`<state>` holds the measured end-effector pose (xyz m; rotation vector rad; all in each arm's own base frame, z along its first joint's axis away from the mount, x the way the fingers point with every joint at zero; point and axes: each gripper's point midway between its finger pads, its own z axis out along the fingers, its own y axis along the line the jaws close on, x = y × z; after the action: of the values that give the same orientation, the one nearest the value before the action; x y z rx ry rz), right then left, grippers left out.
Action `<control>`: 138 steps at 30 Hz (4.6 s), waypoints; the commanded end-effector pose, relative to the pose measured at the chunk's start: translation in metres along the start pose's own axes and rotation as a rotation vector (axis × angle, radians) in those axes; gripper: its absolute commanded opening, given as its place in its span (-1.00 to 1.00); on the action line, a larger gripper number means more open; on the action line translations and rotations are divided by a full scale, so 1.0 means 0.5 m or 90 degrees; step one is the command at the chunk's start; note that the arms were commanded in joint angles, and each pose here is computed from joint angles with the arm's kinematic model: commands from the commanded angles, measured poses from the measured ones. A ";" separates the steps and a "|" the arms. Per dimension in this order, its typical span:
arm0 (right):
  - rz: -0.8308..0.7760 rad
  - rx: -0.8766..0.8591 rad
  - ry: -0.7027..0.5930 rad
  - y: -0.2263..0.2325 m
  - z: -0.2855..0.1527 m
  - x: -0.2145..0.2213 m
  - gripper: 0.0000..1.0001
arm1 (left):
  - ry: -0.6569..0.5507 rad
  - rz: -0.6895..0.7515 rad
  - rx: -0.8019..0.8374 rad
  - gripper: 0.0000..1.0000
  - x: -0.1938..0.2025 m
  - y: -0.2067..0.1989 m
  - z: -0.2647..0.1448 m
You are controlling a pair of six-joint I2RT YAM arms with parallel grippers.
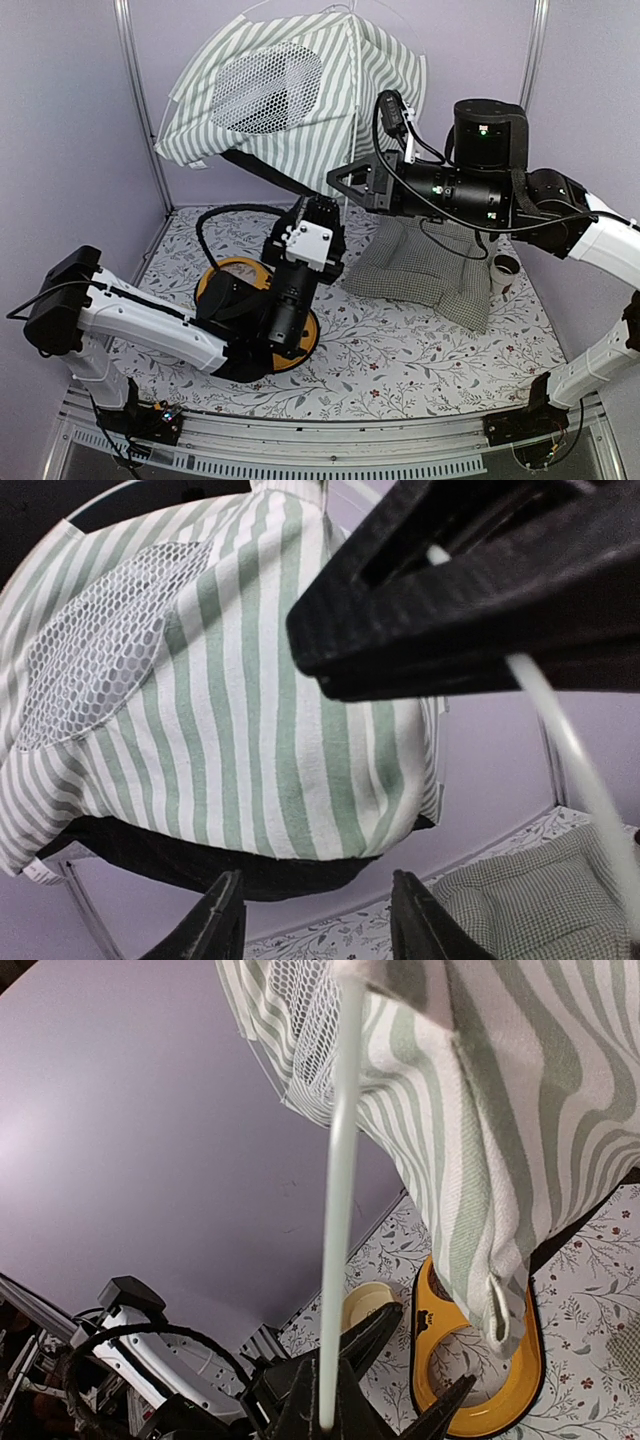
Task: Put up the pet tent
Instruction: Pick up the tent fabric from the tent, then insert the tent pole into the pole socket of the pet tent.
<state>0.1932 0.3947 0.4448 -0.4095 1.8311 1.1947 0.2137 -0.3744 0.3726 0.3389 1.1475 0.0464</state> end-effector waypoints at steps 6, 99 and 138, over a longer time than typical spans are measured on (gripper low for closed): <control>-0.001 -0.020 -0.036 0.027 -0.008 -0.044 -1.00 | -0.016 0.046 -0.021 -0.08 0.003 0.004 0.065; -0.038 0.061 -0.095 -0.077 0.057 -0.075 -1.00 | 0.077 -0.192 0.265 -1.00 0.014 -0.034 -0.108; -0.011 0.046 -0.068 -0.095 0.049 -0.059 -1.00 | 0.103 -0.233 0.265 -1.00 0.037 -0.013 -0.119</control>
<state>0.2427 0.4023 0.4101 -0.3571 1.8763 1.1264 0.1770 -0.3608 0.3191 0.4957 1.3911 -0.4308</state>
